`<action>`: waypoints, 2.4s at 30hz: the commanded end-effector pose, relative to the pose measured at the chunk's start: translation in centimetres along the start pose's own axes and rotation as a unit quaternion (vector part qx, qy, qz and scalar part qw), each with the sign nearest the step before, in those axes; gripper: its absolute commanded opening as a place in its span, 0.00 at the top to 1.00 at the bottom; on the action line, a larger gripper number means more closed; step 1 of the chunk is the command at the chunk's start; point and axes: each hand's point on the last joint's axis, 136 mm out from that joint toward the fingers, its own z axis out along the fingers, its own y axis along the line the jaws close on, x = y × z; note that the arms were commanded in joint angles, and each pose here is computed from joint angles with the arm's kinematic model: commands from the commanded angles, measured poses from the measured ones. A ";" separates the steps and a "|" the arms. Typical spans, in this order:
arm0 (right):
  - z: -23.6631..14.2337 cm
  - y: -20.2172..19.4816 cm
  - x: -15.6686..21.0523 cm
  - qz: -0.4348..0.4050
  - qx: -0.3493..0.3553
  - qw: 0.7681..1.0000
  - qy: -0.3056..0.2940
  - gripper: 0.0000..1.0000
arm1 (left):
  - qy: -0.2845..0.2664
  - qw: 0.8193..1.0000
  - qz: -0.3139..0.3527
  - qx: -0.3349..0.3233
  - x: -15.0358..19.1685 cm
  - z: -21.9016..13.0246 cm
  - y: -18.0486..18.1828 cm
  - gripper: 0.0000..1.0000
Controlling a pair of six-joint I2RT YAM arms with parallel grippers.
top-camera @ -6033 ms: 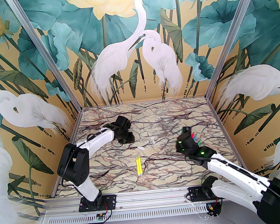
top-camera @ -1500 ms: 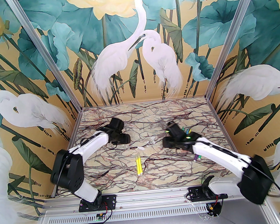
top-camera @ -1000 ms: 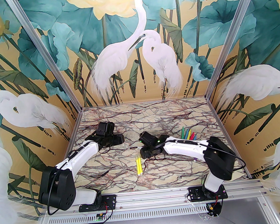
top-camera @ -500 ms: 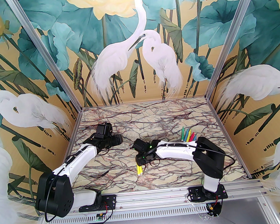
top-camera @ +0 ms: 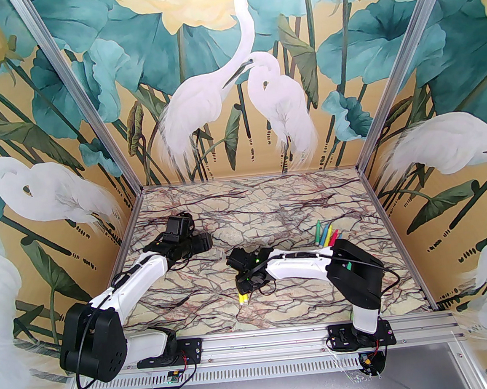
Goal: Open the pen caps
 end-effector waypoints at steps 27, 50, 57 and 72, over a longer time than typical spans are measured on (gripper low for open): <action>2.0 -4.3 0.3 0.027 0.146 0.989 0.020 0.71 | -0.031 1.000 -0.004 0.003 -0.9 -0.6 0.2 0.14; -0.2 -3.4 -2.0 0.027 0.049 0.997 -0.052 0.87 | 0.024 0.997 0.000 0.071 -0.2 1.3 -2.6 0.14; -2.5 -4.1 -3.4 0.038 0.004 0.995 -0.097 0.91 | 0.029 0.991 -0.002 0.127 -0.5 0.9 -4.7 0.18; -6.0 -4.7 -6.0 0.043 -0.085 0.979 -0.182 0.95 | 0.058 0.965 0.031 0.253 0.6 -0.3 -11.4 0.22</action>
